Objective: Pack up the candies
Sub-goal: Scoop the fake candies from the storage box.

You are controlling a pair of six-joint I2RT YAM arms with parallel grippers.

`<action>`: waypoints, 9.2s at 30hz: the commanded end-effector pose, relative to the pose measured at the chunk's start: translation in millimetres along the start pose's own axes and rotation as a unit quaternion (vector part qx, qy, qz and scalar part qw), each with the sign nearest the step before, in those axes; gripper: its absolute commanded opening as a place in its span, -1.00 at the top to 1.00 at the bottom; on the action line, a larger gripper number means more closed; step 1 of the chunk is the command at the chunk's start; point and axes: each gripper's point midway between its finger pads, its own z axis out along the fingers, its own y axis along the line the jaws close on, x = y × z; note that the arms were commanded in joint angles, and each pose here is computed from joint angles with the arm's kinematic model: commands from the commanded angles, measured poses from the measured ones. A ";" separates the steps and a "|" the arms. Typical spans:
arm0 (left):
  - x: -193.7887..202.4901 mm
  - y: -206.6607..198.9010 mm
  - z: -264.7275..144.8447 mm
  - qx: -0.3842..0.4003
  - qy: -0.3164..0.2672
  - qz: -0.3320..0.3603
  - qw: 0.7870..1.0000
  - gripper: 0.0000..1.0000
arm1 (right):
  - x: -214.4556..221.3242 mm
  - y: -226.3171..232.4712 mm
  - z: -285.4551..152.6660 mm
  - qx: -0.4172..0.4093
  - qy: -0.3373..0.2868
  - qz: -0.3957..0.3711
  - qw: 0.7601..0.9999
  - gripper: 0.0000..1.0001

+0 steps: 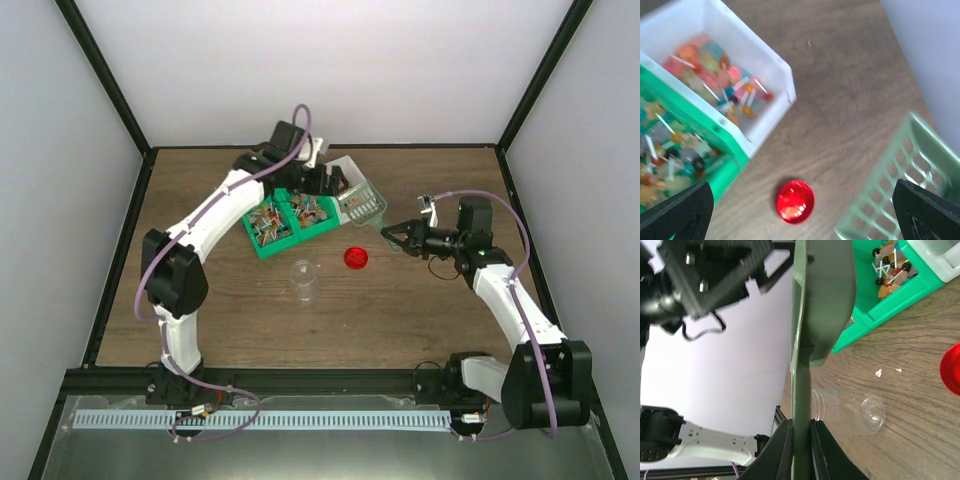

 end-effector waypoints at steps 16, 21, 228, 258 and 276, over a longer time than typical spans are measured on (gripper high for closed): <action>-3.5 -45.9 -32.0 0.309 0.009 0.052 0.950 -0.54 | -19.3 28.3 12.8 -0.041 0.048 -0.088 0.994 0.88; -1.1 -44.0 -16.8 0.332 0.038 0.040 0.942 -0.18 | -28.2 35.3 16.6 -0.059 0.059 -0.109 0.990 0.88; 67.7 186.0 118.6 -0.235 0.037 -0.291 0.927 0.92 | -131.2 -192.0 172.9 0.179 -0.020 0.416 0.891 0.99; 44.5 190.8 118.5 -0.238 -0.012 -0.314 0.919 0.92 | -155.6 -122.7 109.0 0.321 -0.039 0.400 0.858 0.99; 47.7 192.1 112.3 -0.257 -0.025 -0.320 0.911 0.92 | -136.2 -140.4 84.6 0.421 -0.029 0.424 0.801 0.99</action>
